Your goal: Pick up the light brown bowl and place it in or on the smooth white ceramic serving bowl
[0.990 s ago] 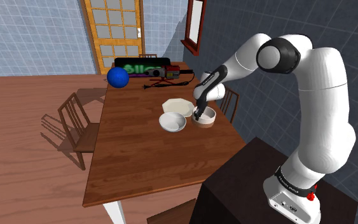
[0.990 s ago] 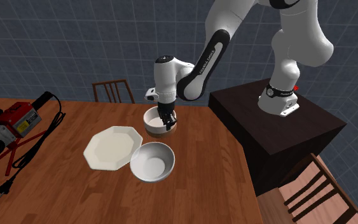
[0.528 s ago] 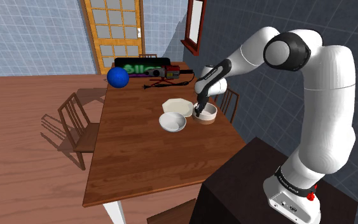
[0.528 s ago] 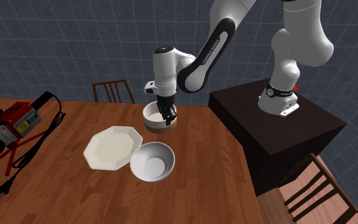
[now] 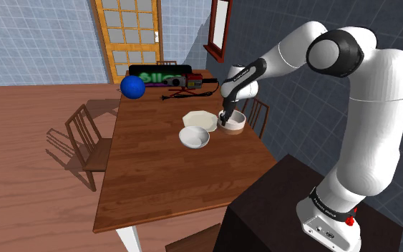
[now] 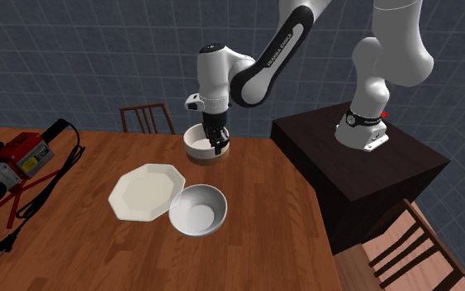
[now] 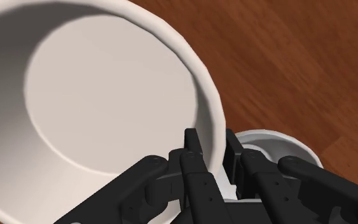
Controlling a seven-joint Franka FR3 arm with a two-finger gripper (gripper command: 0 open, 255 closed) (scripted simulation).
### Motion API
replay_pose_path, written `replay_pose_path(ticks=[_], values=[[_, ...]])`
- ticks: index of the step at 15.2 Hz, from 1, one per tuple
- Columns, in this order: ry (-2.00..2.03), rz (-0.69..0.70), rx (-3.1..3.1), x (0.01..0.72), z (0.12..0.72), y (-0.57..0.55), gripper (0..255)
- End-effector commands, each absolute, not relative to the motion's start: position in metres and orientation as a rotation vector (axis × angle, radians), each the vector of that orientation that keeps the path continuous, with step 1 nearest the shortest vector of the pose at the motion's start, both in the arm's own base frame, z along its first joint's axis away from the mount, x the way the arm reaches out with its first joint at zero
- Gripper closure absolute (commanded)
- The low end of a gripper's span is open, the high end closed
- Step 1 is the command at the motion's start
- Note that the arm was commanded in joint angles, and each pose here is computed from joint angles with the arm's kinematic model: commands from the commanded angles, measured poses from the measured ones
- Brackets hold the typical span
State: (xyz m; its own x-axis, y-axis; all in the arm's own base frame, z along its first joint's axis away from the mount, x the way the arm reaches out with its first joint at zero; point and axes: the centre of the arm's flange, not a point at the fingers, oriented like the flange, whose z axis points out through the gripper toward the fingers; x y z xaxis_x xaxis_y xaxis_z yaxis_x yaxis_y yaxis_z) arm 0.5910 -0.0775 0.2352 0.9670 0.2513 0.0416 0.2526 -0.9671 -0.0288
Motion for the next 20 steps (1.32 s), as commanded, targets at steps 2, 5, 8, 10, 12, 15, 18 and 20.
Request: replay_pose_path(ticks=[2,5,8,10,12,15,18,20], values=[[-0.395,-0.059,-3.082,0.591,0.251,-0.078,255],[-0.395,-0.059,-3.082,0.591,0.262,-0.078,255],[-0.395,-0.059,-3.082,0.607,0.268,-0.043,255],[-0.395,-0.059,-3.082,0.618,0.271,-0.019,255],[-0.395,-0.059,-3.082,0.629,0.275,0.005,255],[-0.395,-0.059,-3.082,0.645,0.281,0.041,255],[-0.395,-0.059,-3.082,0.661,0.286,0.076,255],[-0.395,-0.059,-3.082,0.672,0.290,0.100,255]])
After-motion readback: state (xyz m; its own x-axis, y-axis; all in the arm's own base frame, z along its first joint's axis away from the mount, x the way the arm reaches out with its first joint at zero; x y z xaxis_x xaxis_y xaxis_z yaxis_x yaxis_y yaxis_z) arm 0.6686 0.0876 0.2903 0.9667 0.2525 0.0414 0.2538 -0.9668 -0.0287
